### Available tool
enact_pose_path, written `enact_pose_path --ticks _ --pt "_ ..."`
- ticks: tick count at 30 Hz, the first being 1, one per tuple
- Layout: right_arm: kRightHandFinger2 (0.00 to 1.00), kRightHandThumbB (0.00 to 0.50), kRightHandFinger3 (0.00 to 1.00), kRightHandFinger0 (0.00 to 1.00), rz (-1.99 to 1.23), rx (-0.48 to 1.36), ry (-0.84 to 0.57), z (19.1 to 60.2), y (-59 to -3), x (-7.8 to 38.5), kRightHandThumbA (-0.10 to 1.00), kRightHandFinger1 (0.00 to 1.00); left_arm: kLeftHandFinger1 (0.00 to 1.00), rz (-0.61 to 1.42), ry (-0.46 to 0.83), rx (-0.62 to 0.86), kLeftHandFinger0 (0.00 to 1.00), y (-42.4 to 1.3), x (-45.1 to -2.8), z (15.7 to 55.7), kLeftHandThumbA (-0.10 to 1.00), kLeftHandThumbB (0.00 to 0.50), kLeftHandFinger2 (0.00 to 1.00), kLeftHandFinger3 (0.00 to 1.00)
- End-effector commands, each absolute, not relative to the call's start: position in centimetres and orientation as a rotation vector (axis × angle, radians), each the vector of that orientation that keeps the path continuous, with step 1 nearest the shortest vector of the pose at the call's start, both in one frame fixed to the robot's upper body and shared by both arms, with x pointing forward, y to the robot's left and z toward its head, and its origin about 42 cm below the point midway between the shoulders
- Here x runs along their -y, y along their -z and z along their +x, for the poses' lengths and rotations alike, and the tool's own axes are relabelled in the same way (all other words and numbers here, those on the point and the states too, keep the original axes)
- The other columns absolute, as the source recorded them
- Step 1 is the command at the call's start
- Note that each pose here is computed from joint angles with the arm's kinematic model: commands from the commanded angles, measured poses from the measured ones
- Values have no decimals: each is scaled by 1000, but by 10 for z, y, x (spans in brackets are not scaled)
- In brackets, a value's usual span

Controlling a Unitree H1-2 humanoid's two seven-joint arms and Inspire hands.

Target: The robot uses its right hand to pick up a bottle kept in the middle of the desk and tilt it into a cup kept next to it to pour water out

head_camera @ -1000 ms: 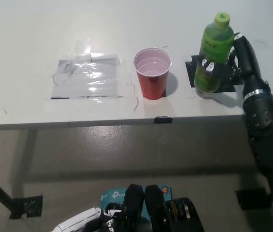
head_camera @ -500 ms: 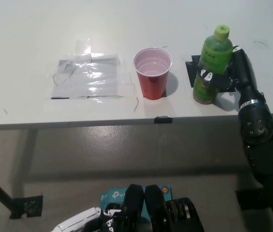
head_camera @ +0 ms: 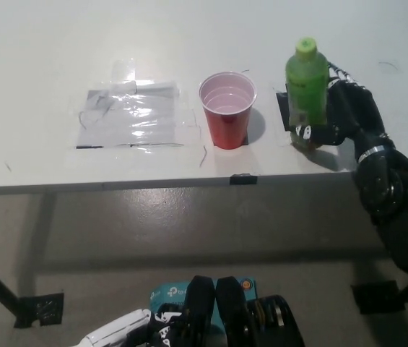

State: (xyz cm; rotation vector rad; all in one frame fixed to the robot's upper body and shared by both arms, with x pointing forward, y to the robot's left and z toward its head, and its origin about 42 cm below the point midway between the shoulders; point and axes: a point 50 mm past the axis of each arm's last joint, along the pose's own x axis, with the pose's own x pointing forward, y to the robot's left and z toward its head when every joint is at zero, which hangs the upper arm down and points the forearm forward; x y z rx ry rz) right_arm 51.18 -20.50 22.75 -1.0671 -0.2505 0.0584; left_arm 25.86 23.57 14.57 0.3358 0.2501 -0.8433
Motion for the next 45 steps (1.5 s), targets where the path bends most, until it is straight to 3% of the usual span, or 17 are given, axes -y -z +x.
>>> enact_pose_path --ticks 1,11,15,25,35,36,39,42,43,44,45 --pt "1000 500 1000 1000 -1134 178 8 518 -262 210 981 1000 1000 352 859 -199 1000 -157 -238 260 380 500 1000 1000" --pt "1000 500 1000 1000 -1068 83 28 512 -255 220 935 1000 1000 347 852 -208 1000 -155 -238 257 371 500 1000 1000" --pt "1000 500 1000 1000 -1083 50 28 508 -249 225 994 1000 1000 345 850 -213 1000 -154 -239 256 368 500 1000 1000" --pt "1000 500 1000 1000 -1044 -2 34 488 -242 245 1000 1000 1000 361 846 -217 1000 -155 -241 254 393 500 1000 1000" --pt "1000 500 1000 1000 -975 61 -89 407 -244 251 1000 1000 1000 347 842 -224 1000 -154 -242 256 378 500 1000 1000" --pt "1000 500 1000 1000 -973 69 -106 395 -244 251 968 1000 1000 343 843 -226 1000 -154 -242 256 379 500 1000 1000" --pt "1000 500 1000 1000 -978 114 -164 347 -243 248 719 1000 1000 345 840 -223 1000 -154 -243 256 380 500 1000 1000" --pt "1000 419 1000 1000 -1012 221 -183 292 -239 232 574 1000 1000 346 841 -222 1000 -155 -243 256 376 500 1000 1000" --pt "1000 413 1000 1000 -1011 225 -183 290 -239 231 573 1000 1000 346 841 -223 1000 -155 -243 256 376 500 1000 1000" --pt "1000 355 1000 1000 -972 279 -192 266 -235 219 498 1000 1000 347 844 -224 1000 -154 -243 257 388 500 1000 1000" --pt "1000 341 1000 1000 -961 291 -197 260 -234 215 474 1000 1000 350 844 -220 1000 -154 -243 257 396 500 1000 1000"
